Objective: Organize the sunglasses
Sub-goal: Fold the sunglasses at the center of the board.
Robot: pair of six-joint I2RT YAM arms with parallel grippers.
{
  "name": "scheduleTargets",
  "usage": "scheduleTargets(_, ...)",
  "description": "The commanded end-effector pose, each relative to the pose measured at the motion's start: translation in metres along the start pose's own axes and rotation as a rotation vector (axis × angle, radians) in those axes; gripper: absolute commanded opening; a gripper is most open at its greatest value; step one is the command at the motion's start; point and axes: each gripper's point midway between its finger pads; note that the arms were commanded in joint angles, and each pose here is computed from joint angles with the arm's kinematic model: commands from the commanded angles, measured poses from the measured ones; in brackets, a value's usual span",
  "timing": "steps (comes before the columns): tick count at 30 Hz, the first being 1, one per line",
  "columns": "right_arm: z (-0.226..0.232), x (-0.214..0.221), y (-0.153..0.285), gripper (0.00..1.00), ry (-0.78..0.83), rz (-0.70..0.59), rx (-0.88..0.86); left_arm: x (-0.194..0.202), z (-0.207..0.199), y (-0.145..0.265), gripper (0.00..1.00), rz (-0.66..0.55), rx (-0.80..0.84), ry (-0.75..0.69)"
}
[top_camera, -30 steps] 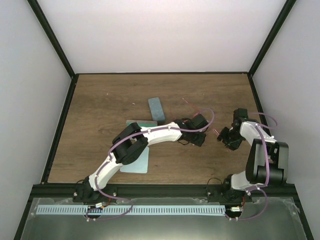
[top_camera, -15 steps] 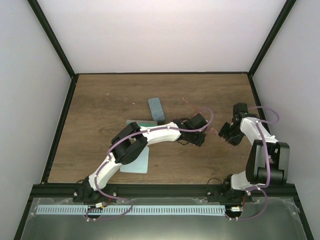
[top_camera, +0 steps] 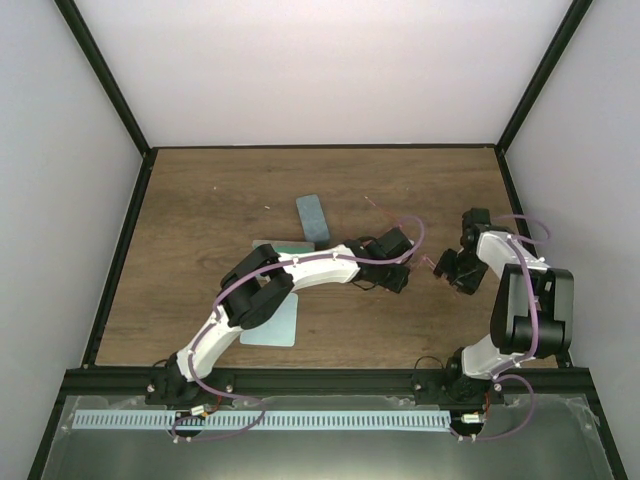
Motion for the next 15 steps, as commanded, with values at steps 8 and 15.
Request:
scheduleTargets(8, 0.001, 0.016, -0.019, 0.5, 0.018, 0.066, -0.014, 0.051, 0.036, -0.017, 0.43, 0.164, -0.095, 0.042)
scheduleTargets(15, 0.006, 0.021, -0.021, 0.3, -0.021, 0.089, -0.042, 0.056, 0.034, -0.019, 0.43, 0.173, -0.07, 0.061)
Point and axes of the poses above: each gripper's point midway between its finger pads, its own y axis back along the fingers, its own z axis along the line the jaws close on, x = y × z, and after that the axes turned 2 degrees about y, right-handed
